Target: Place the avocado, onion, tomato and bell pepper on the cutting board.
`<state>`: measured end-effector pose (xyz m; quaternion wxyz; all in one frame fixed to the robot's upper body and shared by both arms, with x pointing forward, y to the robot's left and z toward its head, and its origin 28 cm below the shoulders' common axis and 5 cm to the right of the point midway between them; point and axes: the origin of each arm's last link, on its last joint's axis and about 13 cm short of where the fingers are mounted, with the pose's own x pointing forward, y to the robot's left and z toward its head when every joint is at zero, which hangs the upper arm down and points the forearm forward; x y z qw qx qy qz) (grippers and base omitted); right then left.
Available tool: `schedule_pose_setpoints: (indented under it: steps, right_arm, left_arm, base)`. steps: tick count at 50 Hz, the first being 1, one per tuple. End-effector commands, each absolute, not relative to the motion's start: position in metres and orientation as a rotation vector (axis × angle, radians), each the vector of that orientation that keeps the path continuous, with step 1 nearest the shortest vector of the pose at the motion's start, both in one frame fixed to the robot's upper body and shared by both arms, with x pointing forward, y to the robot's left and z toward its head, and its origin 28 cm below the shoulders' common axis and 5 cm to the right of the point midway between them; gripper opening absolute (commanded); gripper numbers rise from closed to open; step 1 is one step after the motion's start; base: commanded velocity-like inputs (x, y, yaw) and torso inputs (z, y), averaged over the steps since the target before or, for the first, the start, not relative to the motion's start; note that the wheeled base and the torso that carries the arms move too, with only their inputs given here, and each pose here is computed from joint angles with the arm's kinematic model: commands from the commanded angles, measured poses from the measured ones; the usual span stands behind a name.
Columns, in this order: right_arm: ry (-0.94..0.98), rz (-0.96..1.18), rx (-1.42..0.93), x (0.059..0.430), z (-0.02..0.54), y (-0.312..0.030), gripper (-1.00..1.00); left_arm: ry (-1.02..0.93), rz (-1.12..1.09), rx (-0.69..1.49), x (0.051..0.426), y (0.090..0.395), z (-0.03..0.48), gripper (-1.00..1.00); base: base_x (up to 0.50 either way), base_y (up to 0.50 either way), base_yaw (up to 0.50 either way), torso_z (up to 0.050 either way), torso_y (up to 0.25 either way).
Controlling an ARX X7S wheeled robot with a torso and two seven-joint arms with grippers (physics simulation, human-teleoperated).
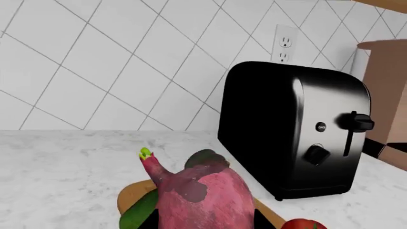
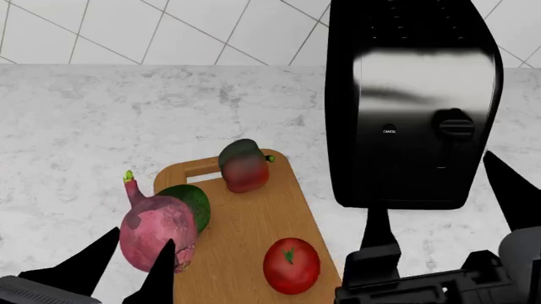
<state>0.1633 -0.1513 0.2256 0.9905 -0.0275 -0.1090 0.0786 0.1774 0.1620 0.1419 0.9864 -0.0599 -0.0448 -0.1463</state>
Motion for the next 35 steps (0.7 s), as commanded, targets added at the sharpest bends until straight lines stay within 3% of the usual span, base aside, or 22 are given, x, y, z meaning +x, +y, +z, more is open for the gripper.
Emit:
schedule_pose_setpoints:
  steps: [1, 35]
  right_arm:
    - [-0.307, 0.148, -0.063, 0.145, 0.218, -0.152, 1.0]
    - [-0.31, 0.152, -0.056, 0.144, 0.217, -0.152, 1.0]
  left_arm:
    - [-0.081, -0.34, -0.135, 0.186, 0.15, 0.14, -1.0]
    - [-0.016, -0.397, -0.088, 0.192, 0.129, 0.123, -1.0]
  base:
    - [0.0, 0.0, 0.0, 0.0, 0.0]
    - [0.0, 0.0, 0.0, 0.0, 0.0]
